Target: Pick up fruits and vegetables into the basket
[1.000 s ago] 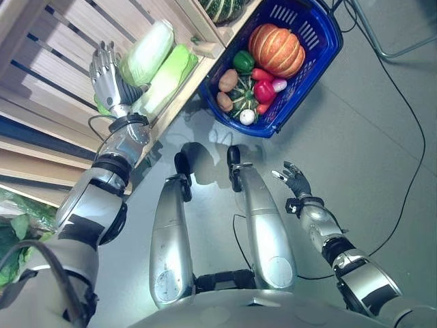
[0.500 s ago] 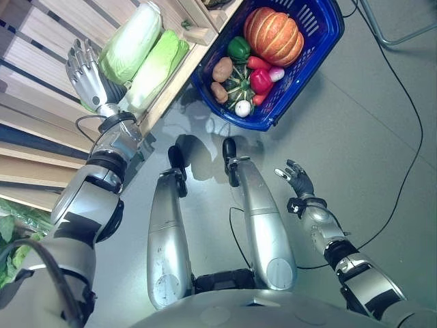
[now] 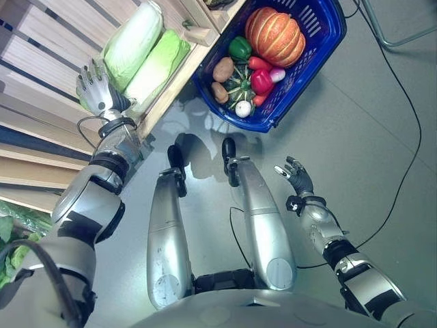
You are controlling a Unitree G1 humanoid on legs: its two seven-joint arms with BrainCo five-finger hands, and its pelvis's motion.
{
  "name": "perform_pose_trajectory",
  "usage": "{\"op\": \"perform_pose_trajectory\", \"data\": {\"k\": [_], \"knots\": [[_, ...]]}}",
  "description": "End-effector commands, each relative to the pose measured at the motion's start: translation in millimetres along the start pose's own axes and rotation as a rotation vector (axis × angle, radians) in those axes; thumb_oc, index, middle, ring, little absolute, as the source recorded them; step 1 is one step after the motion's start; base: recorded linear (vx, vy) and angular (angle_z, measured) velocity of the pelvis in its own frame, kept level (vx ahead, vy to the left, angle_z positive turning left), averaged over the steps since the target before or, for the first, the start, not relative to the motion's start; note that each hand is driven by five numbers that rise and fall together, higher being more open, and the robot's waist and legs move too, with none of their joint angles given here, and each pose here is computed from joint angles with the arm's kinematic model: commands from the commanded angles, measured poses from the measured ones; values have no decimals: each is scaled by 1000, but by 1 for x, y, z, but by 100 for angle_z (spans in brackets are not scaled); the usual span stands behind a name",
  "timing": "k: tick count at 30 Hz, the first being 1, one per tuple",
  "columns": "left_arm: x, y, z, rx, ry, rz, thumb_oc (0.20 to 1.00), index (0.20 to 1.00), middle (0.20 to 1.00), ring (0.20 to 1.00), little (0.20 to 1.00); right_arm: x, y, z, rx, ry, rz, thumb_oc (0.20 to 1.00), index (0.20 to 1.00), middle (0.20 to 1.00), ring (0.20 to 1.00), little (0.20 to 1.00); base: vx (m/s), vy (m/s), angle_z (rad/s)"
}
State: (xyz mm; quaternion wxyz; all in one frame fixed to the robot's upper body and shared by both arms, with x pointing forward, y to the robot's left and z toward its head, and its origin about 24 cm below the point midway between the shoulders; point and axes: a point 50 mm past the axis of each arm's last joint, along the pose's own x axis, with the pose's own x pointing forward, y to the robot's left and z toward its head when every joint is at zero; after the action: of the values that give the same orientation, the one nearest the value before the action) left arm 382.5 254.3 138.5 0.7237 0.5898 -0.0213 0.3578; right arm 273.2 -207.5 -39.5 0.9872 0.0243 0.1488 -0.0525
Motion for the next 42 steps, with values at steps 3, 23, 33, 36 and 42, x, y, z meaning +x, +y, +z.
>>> {"op": "perform_pose_trajectory", "data": {"k": [3,23,33,36,42], "knots": [[12,12,-8,105,-25,59,1000,1000,1000,1000,1000,-10,2,-5,56,-23,9,1000,1000,1000,1000,1000,0,0,0],[25,46,5,-151,-47,385,1000,1000,1000,1000,1000,-15,7,-7,80,-44,13,1000,1000,1000,1000,1000,-2,0,0],[23,61,17,-314,-120,499,1000,1000,1000,1000,1000,-17,12,-8,91,-41,11,1000,1000,1000,1000,1000,0,0,0],[24,61,14,-300,-104,496,1000,1000,1000,1000,1000,-17,14,-6,83,-43,16,1000,1000,1000,1000,1000,0,0,0],[28,59,12,-259,-69,448,1000,1000,1000,1000,1000,-15,15,-3,87,-50,18,1000,1000,1000,1000,1000,0,0,0]]}}
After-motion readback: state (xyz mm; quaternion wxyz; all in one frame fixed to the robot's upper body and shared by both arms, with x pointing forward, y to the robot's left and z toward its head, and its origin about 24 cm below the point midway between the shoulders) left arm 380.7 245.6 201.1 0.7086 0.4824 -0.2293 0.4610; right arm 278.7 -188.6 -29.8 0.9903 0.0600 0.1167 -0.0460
